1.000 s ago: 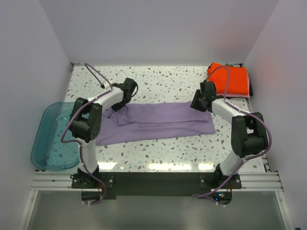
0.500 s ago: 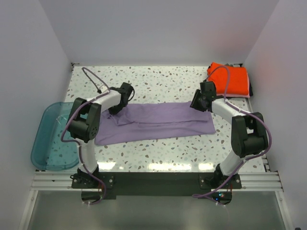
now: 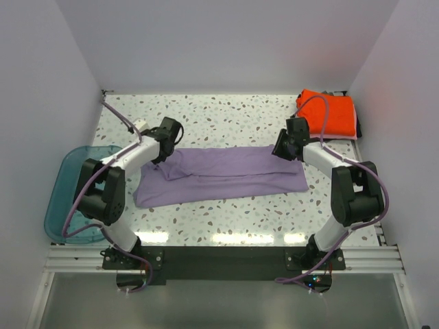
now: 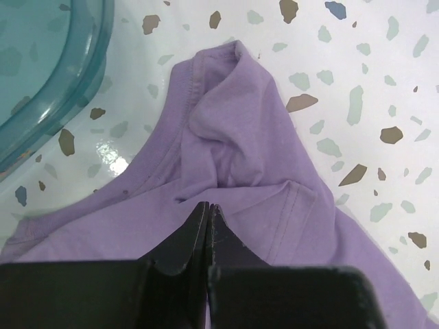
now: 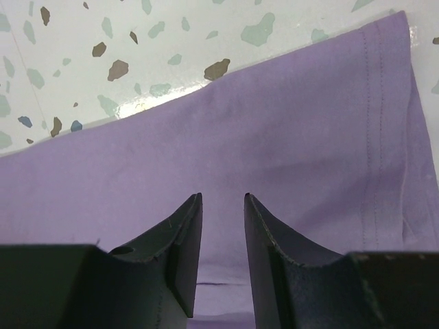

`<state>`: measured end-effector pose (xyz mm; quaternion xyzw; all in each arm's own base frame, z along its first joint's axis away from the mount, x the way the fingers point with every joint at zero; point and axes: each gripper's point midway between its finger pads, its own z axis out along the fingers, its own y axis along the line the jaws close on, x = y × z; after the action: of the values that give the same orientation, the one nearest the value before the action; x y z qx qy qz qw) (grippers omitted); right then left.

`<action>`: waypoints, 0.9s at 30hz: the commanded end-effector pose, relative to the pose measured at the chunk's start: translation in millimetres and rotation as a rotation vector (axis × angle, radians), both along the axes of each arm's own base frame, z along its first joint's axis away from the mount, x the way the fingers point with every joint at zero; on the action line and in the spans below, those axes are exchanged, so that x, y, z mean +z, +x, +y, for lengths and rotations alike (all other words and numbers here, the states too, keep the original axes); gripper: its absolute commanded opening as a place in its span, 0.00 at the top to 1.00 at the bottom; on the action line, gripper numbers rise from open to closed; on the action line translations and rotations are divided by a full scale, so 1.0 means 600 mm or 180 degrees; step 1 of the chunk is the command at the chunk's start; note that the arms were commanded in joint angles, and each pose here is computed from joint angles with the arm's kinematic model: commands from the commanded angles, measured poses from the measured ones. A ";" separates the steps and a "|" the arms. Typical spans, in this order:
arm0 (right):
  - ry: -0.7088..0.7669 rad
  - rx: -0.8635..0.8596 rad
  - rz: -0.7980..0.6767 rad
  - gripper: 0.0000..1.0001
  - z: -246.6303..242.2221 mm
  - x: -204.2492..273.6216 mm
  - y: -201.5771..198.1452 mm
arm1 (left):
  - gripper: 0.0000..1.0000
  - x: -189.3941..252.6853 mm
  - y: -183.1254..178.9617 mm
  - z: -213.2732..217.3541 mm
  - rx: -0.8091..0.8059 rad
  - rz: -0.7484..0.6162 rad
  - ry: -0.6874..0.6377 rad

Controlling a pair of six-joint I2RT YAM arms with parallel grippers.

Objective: Fold and stack the t-shirts
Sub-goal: Fold the tshirt

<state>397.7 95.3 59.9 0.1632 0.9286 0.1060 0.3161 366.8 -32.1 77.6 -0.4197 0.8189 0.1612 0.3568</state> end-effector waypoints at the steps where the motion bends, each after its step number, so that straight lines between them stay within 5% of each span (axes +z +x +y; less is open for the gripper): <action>1: 0.0083 0.0105 -0.0312 0.66 0.015 0.046 0.016 | 1.00 0.022 0.005 0.016 0.0012 -0.0257 0.0003; 4: 0.0089 0.0128 -0.0320 0.66 0.020 0.048 0.015 | 1.00 0.023 0.020 -0.006 -0.0309 -0.0292 -0.0117; 9: 0.0083 0.0122 -0.0327 0.66 0.021 0.051 0.012 | 0.66 0.022 0.035 -0.061 -0.0607 -0.0300 -0.0187; 14: 0.0056 0.0105 -0.0337 0.66 0.016 0.055 0.009 | 0.50 0.000 0.025 -0.077 -0.0506 -0.0148 -0.0192; 27: 0.0027 0.0089 -0.0323 0.66 0.012 0.054 0.003 | 0.41 -0.026 0.026 -0.124 -0.0635 -0.0022 -0.0302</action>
<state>394.9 104.5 74.8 0.1505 0.9237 0.1234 0.3300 374.2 -98.6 53.2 -0.3455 0.8678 0.0983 0.3434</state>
